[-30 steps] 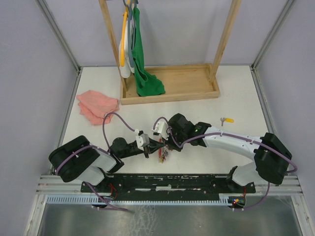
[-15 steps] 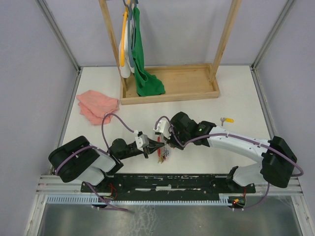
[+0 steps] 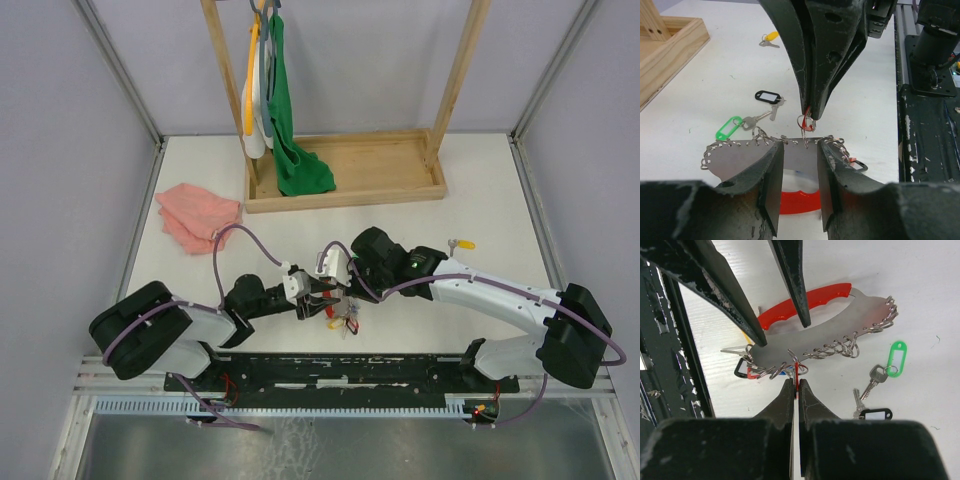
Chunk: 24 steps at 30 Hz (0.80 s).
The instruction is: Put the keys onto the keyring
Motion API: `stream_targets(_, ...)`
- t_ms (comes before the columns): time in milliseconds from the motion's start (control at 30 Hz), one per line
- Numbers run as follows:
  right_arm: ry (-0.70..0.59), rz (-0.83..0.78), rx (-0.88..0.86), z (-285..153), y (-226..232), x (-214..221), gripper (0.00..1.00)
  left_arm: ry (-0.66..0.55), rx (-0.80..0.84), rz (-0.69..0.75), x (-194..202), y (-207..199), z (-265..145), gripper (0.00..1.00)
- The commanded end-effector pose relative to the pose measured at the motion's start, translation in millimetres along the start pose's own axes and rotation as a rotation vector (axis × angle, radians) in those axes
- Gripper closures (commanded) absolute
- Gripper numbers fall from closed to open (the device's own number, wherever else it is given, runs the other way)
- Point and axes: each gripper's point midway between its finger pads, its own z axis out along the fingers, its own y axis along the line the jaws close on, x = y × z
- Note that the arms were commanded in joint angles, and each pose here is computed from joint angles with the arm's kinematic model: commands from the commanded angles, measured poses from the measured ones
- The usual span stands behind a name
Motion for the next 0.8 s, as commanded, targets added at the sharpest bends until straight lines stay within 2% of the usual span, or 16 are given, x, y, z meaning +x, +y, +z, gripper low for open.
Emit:
stream_targets(0,-0.087,-0.047,0.034,-13.3,-11.3,-29.8,0.99,-0.027,0.078,0.068,-12.6,-4.1,14.1,0.58)
stream_targets(467,-0.111,-0.053,0.033,-16.1,-12.4,-38.3,0.99,0.041,0.073,0.002,8.6,1.3,26.0,0.57)
stream_targets(767,-0.118,-0.063,0.011,-15.4,-7.4,-40.7,0.99,0.049,0.042,0.000,6.7,10.5,32.2,0.63)
